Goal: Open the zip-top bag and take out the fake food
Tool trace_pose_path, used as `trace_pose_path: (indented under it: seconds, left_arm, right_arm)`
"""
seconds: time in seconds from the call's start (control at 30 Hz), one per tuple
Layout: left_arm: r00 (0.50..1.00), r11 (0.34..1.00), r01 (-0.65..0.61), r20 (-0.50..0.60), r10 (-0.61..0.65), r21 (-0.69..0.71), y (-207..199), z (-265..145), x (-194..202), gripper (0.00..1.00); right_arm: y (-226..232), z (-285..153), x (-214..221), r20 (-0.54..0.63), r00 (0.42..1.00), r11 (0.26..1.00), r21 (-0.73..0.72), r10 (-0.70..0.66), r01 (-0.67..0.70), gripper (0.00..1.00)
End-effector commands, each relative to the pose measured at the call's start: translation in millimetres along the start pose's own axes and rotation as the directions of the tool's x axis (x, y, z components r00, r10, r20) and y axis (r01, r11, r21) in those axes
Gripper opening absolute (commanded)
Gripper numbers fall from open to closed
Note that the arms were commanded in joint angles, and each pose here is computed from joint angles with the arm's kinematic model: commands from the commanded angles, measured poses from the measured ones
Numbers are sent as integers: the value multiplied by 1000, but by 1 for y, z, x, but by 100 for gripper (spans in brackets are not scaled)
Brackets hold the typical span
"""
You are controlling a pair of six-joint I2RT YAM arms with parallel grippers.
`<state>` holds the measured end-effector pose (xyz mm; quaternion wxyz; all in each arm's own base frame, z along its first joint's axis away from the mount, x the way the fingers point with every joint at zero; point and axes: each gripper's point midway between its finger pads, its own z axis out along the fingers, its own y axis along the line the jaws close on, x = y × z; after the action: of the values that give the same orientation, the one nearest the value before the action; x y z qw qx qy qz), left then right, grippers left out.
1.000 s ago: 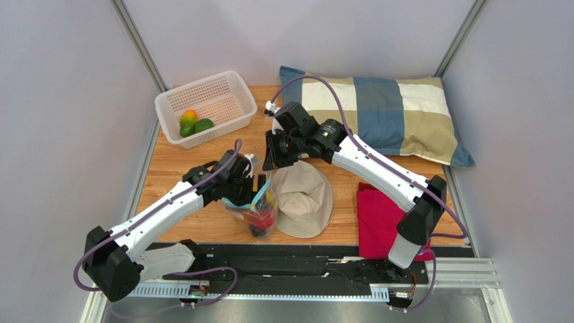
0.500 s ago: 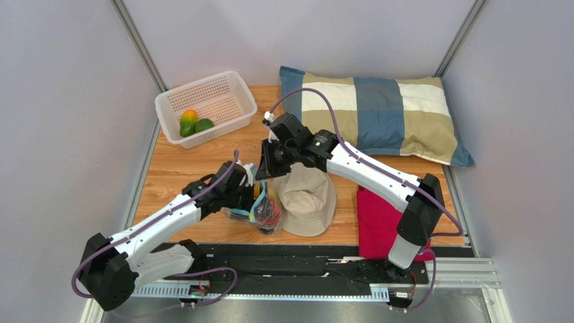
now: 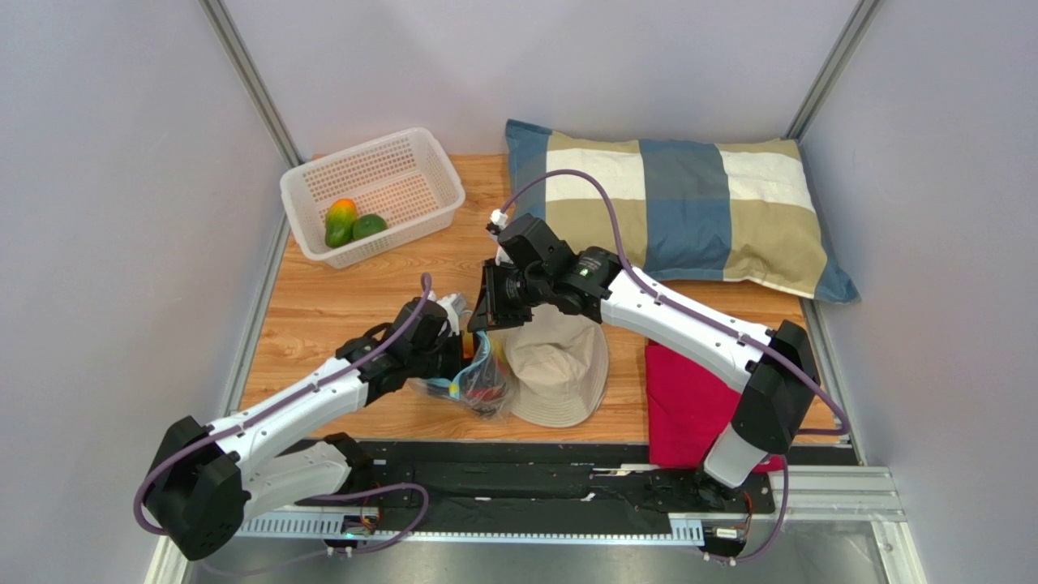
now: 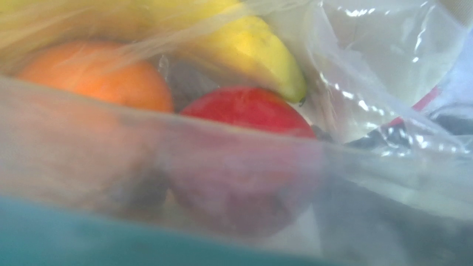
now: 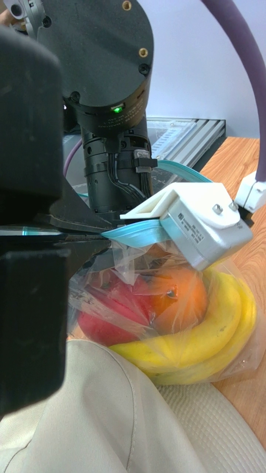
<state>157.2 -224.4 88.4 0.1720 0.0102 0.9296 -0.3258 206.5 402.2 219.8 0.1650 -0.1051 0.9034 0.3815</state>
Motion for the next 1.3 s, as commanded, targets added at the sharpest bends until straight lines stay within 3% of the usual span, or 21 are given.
trace_pose_path:
  seconds: [0.0,0.07,0.17,0.2,0.4,0.47,0.57,0.7,0.93,1.27]
  left_arm:
    - [977,999,50,206,-52,16,-14,-9,-42,95]
    - [978,999,49,205,-49,1,-11,-6,-44,93]
    - [985,1000,30,170,-28,-7,-12,1,-42,78]
    - [986,1000,27,168,-24,-17,-10,2,-42,68]
    - [978,1000,-27,207,27,-4,-14,-8,-47,38]
    - [975,999,-37,218,42,-29,-10,-15,-48,15]
    - [964,995,-94,245,100,-35,-19,-39,-52,0]
    - [939,979,-206,282,195,7,-34,-73,-50,0]
    - [900,959,-273,373,225,80,-56,-113,-52,0]
    - [786,911,-400,549,285,100,-77,-165,-64,0]
  right_arm:
    - [20,-16,-3,34,999,999,-51,-3,5,0]
    - [20,-15,-3,33,999,999,-49,-5,6,0]
    - [21,-15,-2,34,999,999,-48,-9,11,0]
    - [20,-15,-2,33,999,999,-45,-9,10,0]
    - [15,-17,-2,44,999,999,-26,-18,19,0]
    - [11,-15,0,40,999,1000,-15,-24,25,0]
    - [4,-14,-1,50,997,998,8,-57,56,0]
    - [-9,-12,-8,65,990,990,63,-128,124,0]
    - [-16,-5,-18,24,975,967,128,-223,218,0]
    - [-32,24,4,-72,989,982,124,-132,140,0]
